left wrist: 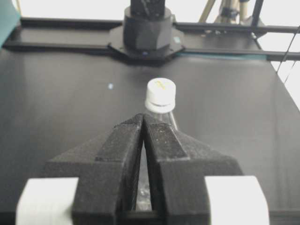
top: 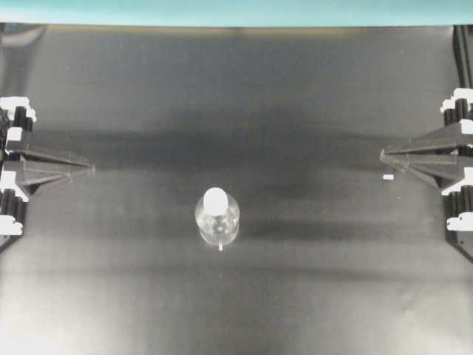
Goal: Open the bottle cap by holding the bottle with the left arm and twisting the cap with the right arm.
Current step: 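Move the left gripper to the clear bottle and grasp its body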
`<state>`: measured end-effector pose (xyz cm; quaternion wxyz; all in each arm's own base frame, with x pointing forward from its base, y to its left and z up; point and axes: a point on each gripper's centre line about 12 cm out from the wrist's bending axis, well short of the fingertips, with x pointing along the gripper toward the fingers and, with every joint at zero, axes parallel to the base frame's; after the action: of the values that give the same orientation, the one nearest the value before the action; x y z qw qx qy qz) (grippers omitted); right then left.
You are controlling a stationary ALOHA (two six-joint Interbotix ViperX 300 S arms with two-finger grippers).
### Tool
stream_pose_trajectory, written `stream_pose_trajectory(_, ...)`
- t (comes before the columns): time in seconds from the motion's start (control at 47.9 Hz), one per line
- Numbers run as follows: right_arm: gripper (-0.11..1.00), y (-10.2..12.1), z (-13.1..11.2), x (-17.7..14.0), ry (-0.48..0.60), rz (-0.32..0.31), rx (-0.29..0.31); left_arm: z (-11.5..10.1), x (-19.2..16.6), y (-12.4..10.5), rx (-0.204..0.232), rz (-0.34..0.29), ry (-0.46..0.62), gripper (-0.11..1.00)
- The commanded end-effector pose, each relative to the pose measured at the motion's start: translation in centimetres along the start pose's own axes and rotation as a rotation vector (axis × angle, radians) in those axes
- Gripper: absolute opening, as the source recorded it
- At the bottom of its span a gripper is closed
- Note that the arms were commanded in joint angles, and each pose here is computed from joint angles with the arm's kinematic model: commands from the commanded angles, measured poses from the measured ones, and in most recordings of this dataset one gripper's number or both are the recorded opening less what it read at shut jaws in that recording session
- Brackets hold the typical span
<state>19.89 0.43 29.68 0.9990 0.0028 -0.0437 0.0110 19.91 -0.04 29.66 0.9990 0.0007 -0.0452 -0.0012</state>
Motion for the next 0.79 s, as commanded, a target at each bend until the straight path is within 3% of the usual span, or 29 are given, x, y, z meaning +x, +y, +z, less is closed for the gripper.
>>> stream_pose_trajectory(0.0, 0.03, -0.5, 0.3, 0.2, -0.006, -0.028, 0.005, 2.7, 1.3, -0.1, 0.049, -0.008, -0.057, 0.14)
stream_pose_trajectory(0.209, 0.00, -0.6, 0.1, 0.8, 0.081, -0.031, 0.041, 3.8, 4.4, 0.1, 0.050, -0.003, -0.034, 0.10)
stream_pose_trajectory(0.459, 0.00, -0.6, 0.0, 1.0, 0.141, -0.033, 0.068, 4.0, 9.4, -0.3, 0.059, -0.019, -0.037, 0.14)
stream_pose_trajectory(0.542, 0.00, -0.6, 0.0, 1.0, 0.140, -0.033, 0.070, 3.4, 11.3, -0.6, 0.055, -0.031, -0.017, 0.30)
stream_pose_trajectory(0.688, 0.00, -0.4, 0.4, 1.1, 0.135, -0.026, 0.082, 1.9, 13.9, -1.1, 0.044, -0.046, 0.018, 0.74)
stream_pose_trajectory(0.772, 0.00, -0.4, 0.5, 1.1, 0.134, -0.027, 0.099, 0.9, 15.3, -1.5, 0.041, -0.056, 0.014, 0.94)
